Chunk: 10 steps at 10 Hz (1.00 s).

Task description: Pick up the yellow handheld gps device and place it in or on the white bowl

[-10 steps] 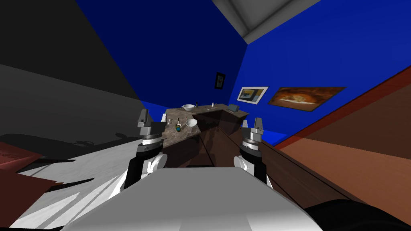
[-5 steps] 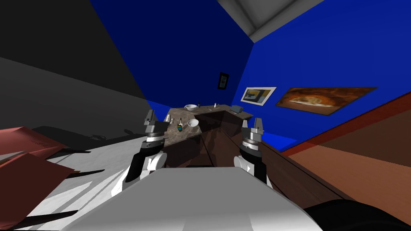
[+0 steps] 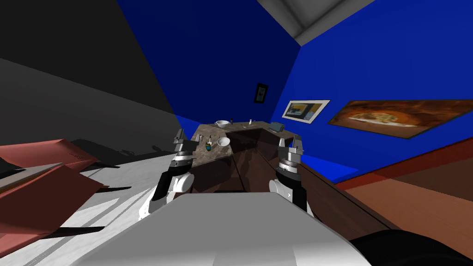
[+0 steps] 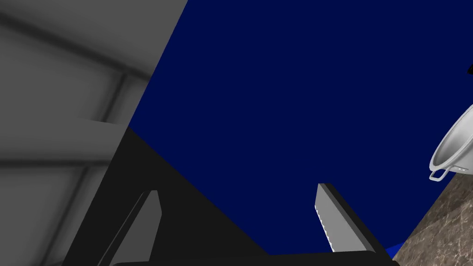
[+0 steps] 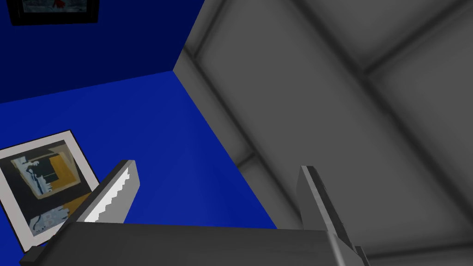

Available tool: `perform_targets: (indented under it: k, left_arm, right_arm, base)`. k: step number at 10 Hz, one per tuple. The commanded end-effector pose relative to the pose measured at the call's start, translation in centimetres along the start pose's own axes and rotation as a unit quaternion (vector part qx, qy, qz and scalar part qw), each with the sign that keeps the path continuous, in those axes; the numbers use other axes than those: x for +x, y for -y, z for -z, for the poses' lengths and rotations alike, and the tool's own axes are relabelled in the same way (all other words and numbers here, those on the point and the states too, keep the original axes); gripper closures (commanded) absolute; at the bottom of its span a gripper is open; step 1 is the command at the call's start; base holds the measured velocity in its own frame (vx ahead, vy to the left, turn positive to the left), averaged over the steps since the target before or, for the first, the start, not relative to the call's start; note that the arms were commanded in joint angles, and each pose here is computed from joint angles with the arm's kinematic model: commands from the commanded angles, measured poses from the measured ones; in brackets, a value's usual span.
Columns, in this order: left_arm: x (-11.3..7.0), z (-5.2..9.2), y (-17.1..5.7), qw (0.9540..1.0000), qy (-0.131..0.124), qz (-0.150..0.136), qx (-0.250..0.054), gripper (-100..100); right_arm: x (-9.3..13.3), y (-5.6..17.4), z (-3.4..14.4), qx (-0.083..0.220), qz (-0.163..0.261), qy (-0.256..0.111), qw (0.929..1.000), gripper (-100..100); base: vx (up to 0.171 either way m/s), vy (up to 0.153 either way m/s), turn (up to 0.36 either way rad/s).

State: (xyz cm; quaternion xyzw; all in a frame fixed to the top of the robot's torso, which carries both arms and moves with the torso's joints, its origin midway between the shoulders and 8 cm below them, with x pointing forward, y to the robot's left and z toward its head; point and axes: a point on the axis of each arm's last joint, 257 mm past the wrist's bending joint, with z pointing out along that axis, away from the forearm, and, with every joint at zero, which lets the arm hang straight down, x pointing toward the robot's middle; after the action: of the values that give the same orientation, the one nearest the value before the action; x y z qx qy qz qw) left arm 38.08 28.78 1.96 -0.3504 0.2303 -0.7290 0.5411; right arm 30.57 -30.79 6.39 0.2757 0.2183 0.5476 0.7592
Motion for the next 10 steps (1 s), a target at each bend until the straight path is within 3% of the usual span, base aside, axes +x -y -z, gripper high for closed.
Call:
perform_targets:
  k: [1,4,6,10]
  left_arm:
    - [-0.9,0.0,-1.3,0.9994,0.011,0.03,-0.017,-100]
    - [-2.9,0.3,-4.2,0.9947,0.037,0.084,-0.045,-100]
    - [-4.4,0.8,-6.2,0.9888,0.06,0.12,-0.064,-100]
    - [-7.9,2.8,-10.5,0.97,0.117,0.19,-0.098,-100]
  right_arm:
    - [0.0,0.0,0.0,0.0,0.0,0.0,1.0,0]
    - [0.0,0.0,0.0,0.0,0.0,0.0,1.0,0]
    - [0.0,0.0,0.0,0.0,0.0,0.0,1.0,0]
    - [0.0,0.0,0.0,0.0,0.0,0.0,1.0,0]
  base:
    - [0.027,-0.037,0.11]
    - [0.032,-0.047,0.084]
    - [0.028,-0.046,0.047]
    - [0.034,-0.04,0.008]
